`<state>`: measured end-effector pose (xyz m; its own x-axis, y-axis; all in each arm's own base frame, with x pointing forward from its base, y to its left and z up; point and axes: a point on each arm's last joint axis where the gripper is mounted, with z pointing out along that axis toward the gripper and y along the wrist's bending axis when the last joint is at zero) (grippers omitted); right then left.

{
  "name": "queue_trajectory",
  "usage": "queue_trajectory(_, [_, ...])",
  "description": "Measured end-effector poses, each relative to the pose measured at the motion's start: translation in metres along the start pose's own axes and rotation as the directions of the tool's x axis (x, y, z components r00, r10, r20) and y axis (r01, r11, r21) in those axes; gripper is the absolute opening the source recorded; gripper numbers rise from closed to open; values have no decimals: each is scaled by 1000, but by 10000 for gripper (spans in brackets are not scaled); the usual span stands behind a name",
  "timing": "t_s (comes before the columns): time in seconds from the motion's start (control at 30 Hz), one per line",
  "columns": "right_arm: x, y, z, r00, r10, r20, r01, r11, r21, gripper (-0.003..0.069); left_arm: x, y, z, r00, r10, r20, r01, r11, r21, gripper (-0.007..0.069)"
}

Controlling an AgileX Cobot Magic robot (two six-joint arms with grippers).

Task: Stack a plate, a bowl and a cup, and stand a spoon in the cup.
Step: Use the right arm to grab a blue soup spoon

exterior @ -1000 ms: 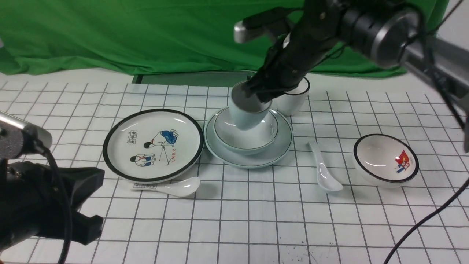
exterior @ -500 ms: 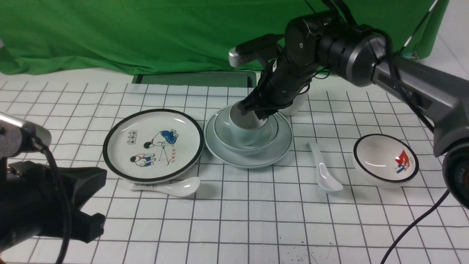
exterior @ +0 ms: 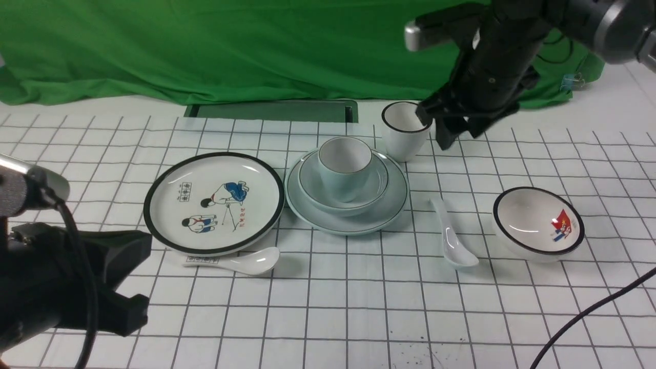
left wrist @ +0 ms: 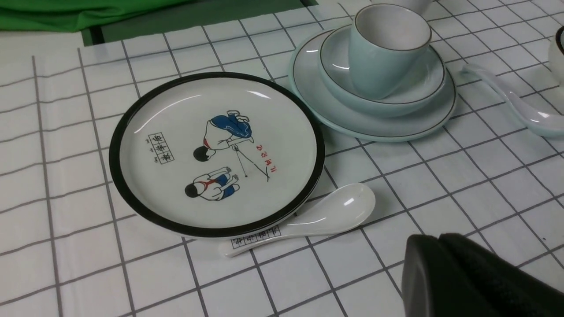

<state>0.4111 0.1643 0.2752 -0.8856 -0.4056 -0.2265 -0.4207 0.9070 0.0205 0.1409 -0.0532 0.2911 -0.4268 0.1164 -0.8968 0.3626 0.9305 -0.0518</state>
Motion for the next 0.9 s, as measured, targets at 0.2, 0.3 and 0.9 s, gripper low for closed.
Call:
queue_trajectory(0.2, [18,-4,58,997,51,-57,-51,999,0,426,0,0,0,1000,0,0,0,1000,0,-36])
queue_trajectory(0.3, [22,-4,80,997,75,-31,-75,997,2,424,0,0,0,1000,8,2,-8,1000,-3,-36])
queue_trajectory(0.9, [24,11,92,998,59,-37,-60,998,-18,167,-1,1,0,1000,12,8,-12,1000,-6,-36])
